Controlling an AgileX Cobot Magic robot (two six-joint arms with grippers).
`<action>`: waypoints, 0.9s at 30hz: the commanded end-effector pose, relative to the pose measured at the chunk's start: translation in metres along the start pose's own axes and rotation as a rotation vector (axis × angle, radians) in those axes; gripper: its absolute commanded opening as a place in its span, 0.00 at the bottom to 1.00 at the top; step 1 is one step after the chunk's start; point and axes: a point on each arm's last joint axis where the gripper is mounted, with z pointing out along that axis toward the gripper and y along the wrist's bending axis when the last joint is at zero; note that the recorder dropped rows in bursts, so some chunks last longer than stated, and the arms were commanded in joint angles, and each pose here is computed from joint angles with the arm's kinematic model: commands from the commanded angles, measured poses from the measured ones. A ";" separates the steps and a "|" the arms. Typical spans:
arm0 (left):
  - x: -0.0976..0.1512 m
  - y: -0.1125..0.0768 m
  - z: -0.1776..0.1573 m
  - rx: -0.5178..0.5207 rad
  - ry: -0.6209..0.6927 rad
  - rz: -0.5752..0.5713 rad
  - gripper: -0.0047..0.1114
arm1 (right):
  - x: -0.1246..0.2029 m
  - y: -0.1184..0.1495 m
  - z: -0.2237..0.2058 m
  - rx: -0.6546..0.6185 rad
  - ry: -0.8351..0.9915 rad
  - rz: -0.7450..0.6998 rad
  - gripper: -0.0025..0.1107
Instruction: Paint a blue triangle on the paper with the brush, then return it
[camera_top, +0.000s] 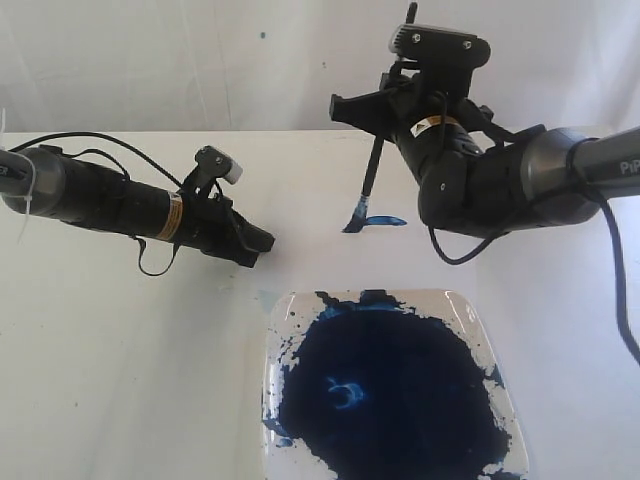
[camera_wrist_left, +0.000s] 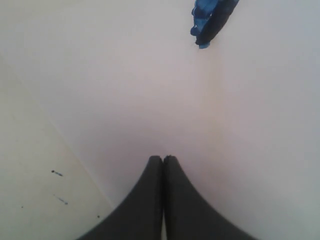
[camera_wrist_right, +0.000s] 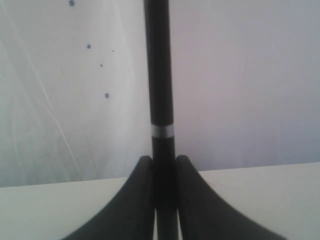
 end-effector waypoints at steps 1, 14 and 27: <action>0.002 -0.001 0.002 -0.006 0.017 0.011 0.04 | 0.000 -0.007 -0.002 0.078 0.037 0.013 0.02; 0.002 -0.001 0.002 -0.006 0.017 0.013 0.04 | -0.013 -0.017 -0.010 0.209 0.098 -0.006 0.02; 0.002 -0.001 0.002 -0.006 0.017 0.013 0.04 | -0.026 -0.028 -0.021 0.324 0.138 -0.052 0.02</action>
